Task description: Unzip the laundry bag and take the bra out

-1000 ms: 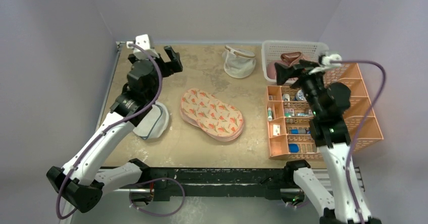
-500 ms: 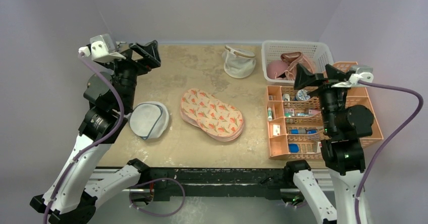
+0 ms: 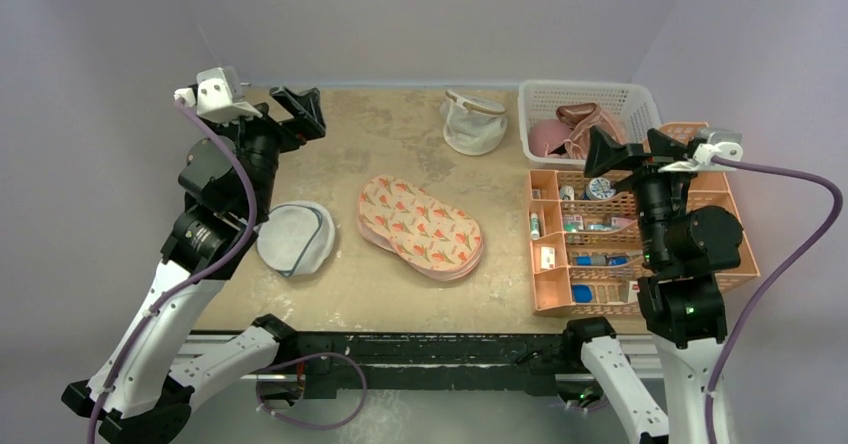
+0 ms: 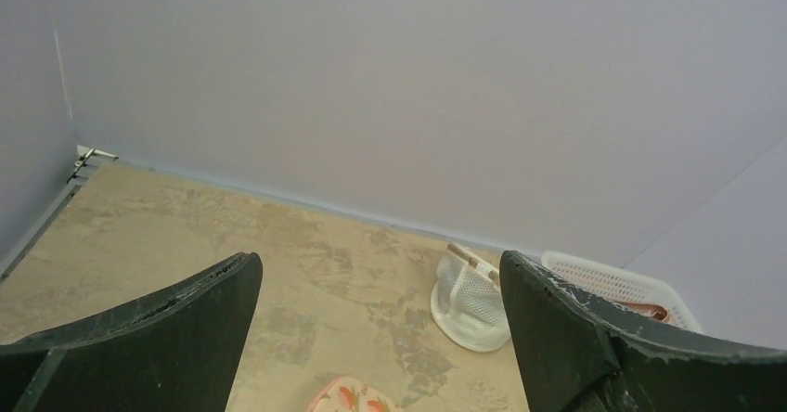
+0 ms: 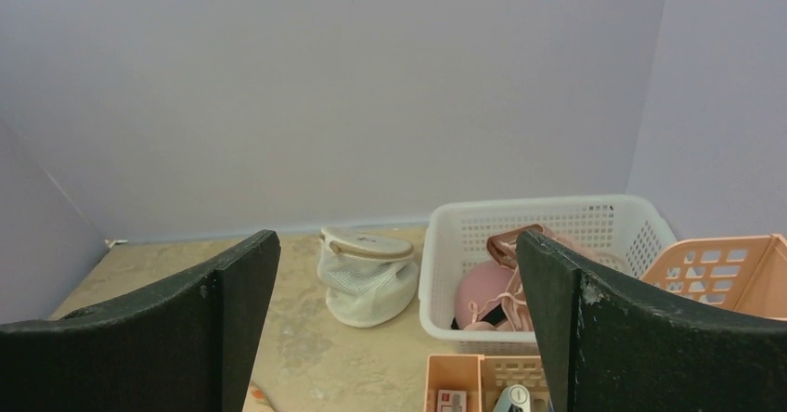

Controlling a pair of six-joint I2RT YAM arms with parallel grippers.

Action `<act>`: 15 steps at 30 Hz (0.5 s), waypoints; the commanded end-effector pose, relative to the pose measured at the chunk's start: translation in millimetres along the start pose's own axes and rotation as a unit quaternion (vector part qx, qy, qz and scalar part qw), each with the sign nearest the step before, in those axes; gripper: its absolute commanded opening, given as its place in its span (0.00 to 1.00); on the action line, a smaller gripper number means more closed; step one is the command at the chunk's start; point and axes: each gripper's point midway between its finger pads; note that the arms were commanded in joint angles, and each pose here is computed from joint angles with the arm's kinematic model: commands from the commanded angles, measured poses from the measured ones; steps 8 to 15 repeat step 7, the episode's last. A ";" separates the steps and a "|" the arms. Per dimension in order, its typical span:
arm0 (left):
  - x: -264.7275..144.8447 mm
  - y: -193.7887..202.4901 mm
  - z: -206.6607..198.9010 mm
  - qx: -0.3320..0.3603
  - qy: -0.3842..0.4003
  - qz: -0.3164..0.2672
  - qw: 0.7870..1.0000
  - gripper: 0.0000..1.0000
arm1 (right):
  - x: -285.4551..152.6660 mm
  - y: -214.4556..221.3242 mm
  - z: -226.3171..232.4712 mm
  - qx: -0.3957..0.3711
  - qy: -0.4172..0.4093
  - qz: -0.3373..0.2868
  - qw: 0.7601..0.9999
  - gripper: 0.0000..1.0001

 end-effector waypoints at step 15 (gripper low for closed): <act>-3.9 -12.3 -4.4 -0.004 0.011 -0.012 1.000 1.00 | -15.6 -29.5 -2.2 -0.013 -0.003 -0.053 0.999 1.00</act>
Point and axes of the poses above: each gripper's point midway between its finger pads, its own x axis out along the fingers, its own z axis along the line the jaws close on, y = z × x, and after that the axes turned 10 degrees about -x, right-handed
